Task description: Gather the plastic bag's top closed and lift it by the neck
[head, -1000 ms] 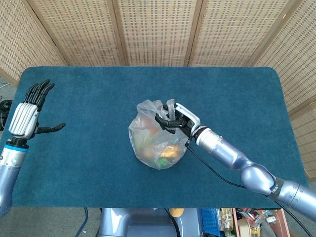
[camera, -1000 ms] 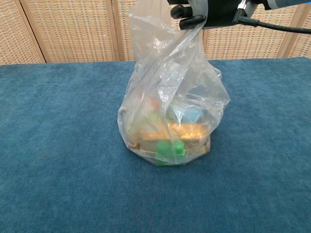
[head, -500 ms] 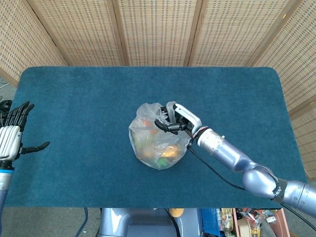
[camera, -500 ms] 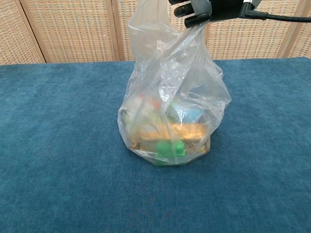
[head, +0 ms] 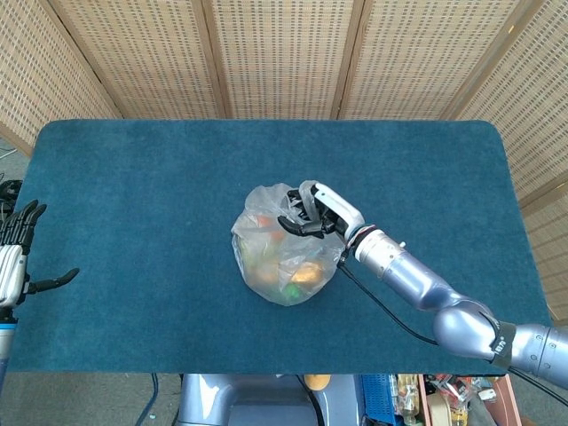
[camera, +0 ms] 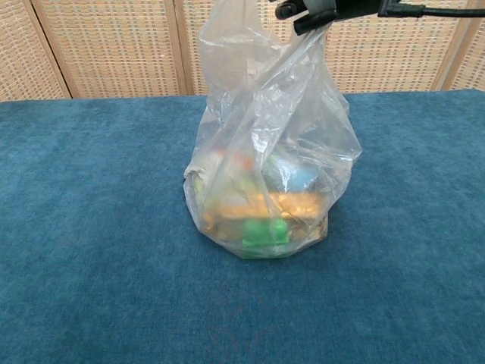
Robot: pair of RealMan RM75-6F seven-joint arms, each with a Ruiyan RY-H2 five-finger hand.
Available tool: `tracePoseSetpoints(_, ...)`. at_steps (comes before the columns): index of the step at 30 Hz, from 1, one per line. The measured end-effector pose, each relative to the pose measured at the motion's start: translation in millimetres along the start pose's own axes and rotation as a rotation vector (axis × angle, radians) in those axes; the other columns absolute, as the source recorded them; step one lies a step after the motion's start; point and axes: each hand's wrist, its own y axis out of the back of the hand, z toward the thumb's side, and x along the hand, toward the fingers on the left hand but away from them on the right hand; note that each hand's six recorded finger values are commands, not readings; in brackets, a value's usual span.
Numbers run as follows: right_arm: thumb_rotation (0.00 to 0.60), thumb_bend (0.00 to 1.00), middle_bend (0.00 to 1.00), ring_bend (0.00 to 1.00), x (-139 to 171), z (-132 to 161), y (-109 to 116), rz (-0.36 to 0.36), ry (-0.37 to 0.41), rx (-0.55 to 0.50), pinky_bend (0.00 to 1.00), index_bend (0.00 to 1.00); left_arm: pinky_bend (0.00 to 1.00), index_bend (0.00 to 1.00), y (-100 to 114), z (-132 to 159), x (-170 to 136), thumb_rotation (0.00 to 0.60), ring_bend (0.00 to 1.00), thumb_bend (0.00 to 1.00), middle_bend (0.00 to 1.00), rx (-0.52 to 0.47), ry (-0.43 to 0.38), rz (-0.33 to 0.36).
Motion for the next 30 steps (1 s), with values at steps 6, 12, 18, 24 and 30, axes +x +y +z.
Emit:
tracePoseSetpoints(6, 0.6, 1.0, 0.82, 0.75, 4, 8, -7, 0.025, -0.02, 0.037, 0.97, 0.92, 0.0, 0.0, 2, 1, -2, 0.6, 0.0, 0.14, 0.0, 0.003, -0.018, 0.001)
tracePoseSetpoints(12, 0.6, 1.0, 0.83, 0.77, 6, 7, -23, 0.112, -0.09, -0.017, 1.0, 0.92, 0.0, 0.0, 2, 0, -1, 0.6, 0.0, 0.14, 0.0, 0.002, -0.014, -0.008)
tracePoseSetpoints(18, 0.6, 1.0, 0.88, 0.83, 7, 9, -39, 0.213, -0.167, -0.045, 1.0, 0.93, 0.0, 0.0, 3, -2, 1, 0.6, 0.0, 0.14, 0.0, -0.006, -0.008, -0.013)
tracePoseSetpoints(24, 0.6, 1.0, 0.92, 0.89, -3, 22, -41, 0.257, -0.211, -0.053, 1.0, 0.94, 0.0, 0.0, 3, -3, 1, 0.6, 0.0, 0.14, 0.0, -0.011, -0.005, -0.018)
tracePoseSetpoints(30, 0.6, 1.0, 0.95, 0.93, -12, 37, -31, 0.198, -0.166, -0.112, 1.0, 0.94, 0.0, 0.0, 3, -4, 1, 0.6, 0.0, 0.14, 0.0, -0.019, -0.002, -0.021)
